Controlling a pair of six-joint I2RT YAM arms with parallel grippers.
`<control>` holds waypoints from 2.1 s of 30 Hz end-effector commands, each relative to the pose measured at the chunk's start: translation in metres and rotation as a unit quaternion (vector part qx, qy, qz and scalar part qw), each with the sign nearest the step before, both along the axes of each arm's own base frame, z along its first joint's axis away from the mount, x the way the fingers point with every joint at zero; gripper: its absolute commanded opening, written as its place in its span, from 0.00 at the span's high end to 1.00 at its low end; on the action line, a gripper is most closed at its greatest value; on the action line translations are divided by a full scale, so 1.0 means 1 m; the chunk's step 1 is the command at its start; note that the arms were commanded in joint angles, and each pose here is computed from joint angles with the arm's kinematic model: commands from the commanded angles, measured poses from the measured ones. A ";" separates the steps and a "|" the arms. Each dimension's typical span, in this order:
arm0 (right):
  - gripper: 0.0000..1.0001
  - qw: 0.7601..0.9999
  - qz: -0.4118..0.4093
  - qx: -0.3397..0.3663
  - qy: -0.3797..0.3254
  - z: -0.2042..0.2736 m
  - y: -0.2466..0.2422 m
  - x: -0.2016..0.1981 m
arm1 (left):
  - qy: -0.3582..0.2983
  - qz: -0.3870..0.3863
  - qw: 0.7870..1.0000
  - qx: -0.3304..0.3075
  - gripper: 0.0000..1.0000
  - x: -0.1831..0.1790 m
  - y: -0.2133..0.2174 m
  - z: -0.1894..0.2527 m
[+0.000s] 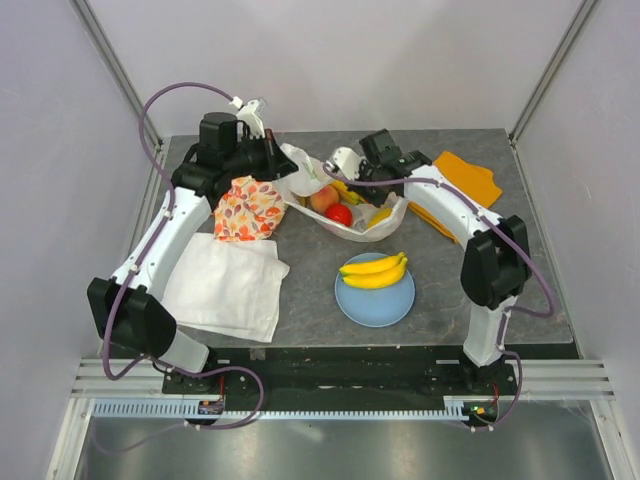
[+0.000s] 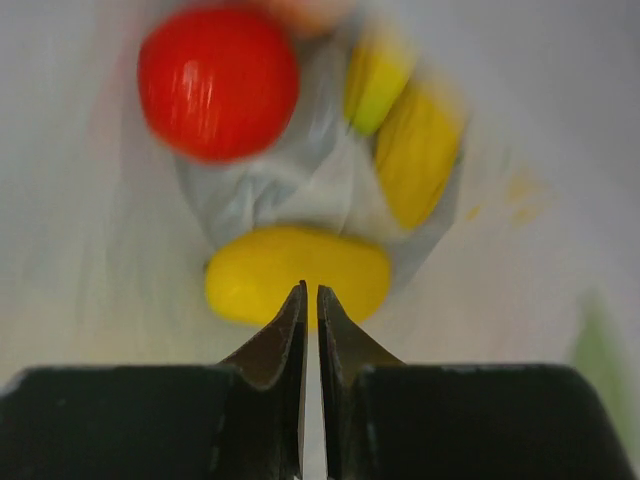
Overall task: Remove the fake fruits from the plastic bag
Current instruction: Take out the fake fruit from the plastic bag.
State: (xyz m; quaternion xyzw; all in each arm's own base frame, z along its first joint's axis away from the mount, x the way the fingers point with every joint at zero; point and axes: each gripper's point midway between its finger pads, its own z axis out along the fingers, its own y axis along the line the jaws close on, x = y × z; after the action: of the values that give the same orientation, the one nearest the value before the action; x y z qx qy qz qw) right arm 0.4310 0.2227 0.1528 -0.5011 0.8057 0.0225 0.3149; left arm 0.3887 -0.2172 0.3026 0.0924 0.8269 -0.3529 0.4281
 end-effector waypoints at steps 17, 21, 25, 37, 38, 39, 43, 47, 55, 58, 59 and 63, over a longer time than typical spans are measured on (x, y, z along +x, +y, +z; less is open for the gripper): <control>0.56 0.998 -0.022 0.018 0.059 -0.012 -0.013 -0.034 | -0.007 -0.054 0.999 -0.001 0.99 -0.056 -0.009 -0.017; 0.46 0.996 -0.040 0.001 0.082 -0.031 -0.008 -0.019 | -0.020 -0.054 0.998 -0.001 0.98 -0.047 -0.013 -0.011; 0.44 0.994 -0.046 0.012 0.094 -0.038 -0.001 -0.014 | -0.024 -0.057 0.998 0.000 0.98 -0.043 -0.016 -0.008; 0.41 0.990 -0.083 -0.015 0.110 -0.065 -0.001 0.007 | -0.034 -0.061 0.998 -0.003 0.98 -0.034 -0.020 -0.002; 0.45 0.990 -0.084 -0.017 0.112 -0.066 -0.001 0.008 | -0.036 -0.062 0.997 -0.002 0.98 -0.033 -0.021 -0.001; 0.46 0.990 -0.086 -0.019 0.113 -0.066 -0.002 0.008 | -0.035 -0.063 0.997 -0.002 0.98 -0.034 -0.021 -0.001; 0.54 0.988 -0.093 -0.027 0.123 -0.069 -0.005 0.004 | -0.034 -0.061 0.998 -0.002 0.98 -0.034 -0.020 -0.001; 0.71 0.986 -0.101 -0.032 0.131 -0.071 -0.007 0.003 | -0.038 -0.060 0.997 -0.001 0.98 -0.036 -0.019 0.000; 0.95 0.990 -0.102 0.006 0.100 -0.033 0.001 0.007 | -0.046 -0.055 0.997 -0.002 0.98 -0.036 -0.017 0.006; 1.00 0.993 -0.100 0.027 0.062 -0.004 0.002 0.012 | -0.051 -0.055 0.997 -0.002 0.98 -0.034 -0.017 0.010; 1.00 0.993 -0.100 0.036 0.049 0.009 0.001 0.011 | -0.052 -0.055 0.997 -0.002 0.98 -0.033 -0.018 0.010; 1.00 0.992 -0.104 0.067 0.014 0.045 0.003 0.010 | -0.055 -0.054 0.997 -0.004 0.98 -0.032 -0.018 0.012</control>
State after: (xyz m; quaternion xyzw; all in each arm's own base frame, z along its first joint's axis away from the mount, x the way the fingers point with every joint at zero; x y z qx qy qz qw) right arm 0.4312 0.2192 0.1132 -0.4181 0.8786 0.0405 0.2271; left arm 0.3498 -0.2344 0.2814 0.1401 0.8225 -0.3714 0.4073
